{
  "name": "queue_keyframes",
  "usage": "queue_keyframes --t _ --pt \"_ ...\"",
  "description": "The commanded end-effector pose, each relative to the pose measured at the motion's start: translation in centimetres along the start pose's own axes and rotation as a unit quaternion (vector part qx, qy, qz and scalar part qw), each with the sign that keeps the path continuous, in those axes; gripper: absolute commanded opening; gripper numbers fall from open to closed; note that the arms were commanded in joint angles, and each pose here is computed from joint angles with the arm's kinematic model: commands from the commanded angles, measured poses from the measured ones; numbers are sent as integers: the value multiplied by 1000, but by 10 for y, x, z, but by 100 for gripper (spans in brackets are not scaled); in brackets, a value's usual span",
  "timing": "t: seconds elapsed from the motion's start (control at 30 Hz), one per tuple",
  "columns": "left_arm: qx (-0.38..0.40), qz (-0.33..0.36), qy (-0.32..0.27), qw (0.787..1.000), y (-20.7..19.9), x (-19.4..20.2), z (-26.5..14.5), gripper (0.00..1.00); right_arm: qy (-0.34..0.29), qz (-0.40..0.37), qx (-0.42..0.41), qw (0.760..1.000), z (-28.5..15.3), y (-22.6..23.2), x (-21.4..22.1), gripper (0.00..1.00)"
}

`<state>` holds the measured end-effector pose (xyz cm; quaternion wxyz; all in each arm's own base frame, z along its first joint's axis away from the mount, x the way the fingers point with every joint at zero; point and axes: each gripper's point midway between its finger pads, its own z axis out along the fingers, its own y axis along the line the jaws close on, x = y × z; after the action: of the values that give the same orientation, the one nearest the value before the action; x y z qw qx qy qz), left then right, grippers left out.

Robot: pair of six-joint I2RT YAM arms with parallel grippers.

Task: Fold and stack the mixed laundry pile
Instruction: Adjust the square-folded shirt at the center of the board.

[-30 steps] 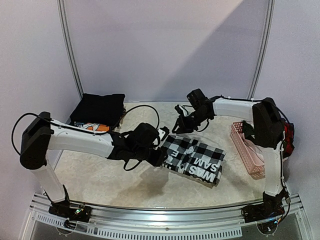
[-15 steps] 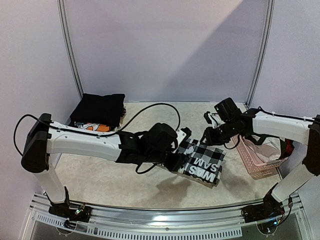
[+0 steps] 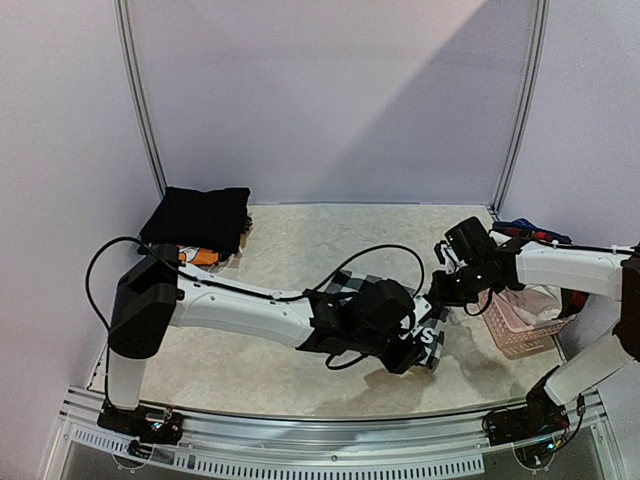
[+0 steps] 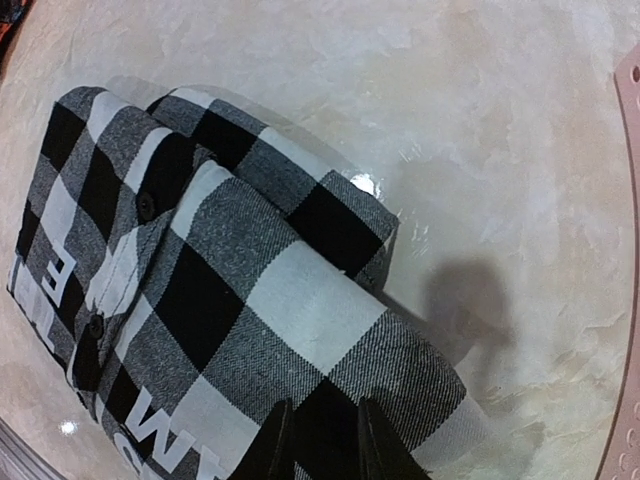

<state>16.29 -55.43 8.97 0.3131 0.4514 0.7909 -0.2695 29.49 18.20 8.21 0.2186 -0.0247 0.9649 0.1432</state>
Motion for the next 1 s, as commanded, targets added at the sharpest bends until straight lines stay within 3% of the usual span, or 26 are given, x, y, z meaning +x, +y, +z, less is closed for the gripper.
queue_keyframes --t 0.0,0.63,0.8,0.97 --pt "52 12 -5 999 -33 -6 17 55 0 14 24 1000 12 -17 2 23" --pt "55 8 30 998 -37 33 60 51 22 25 47 998 40 -42 17 21" --pt "59 4 20 998 -45 31 47 50 2 16 74 997 47 -54 12 20" --pt "39 4 -4 999 -45 3 15 51 0 17 84 996 49 -55 7 20"
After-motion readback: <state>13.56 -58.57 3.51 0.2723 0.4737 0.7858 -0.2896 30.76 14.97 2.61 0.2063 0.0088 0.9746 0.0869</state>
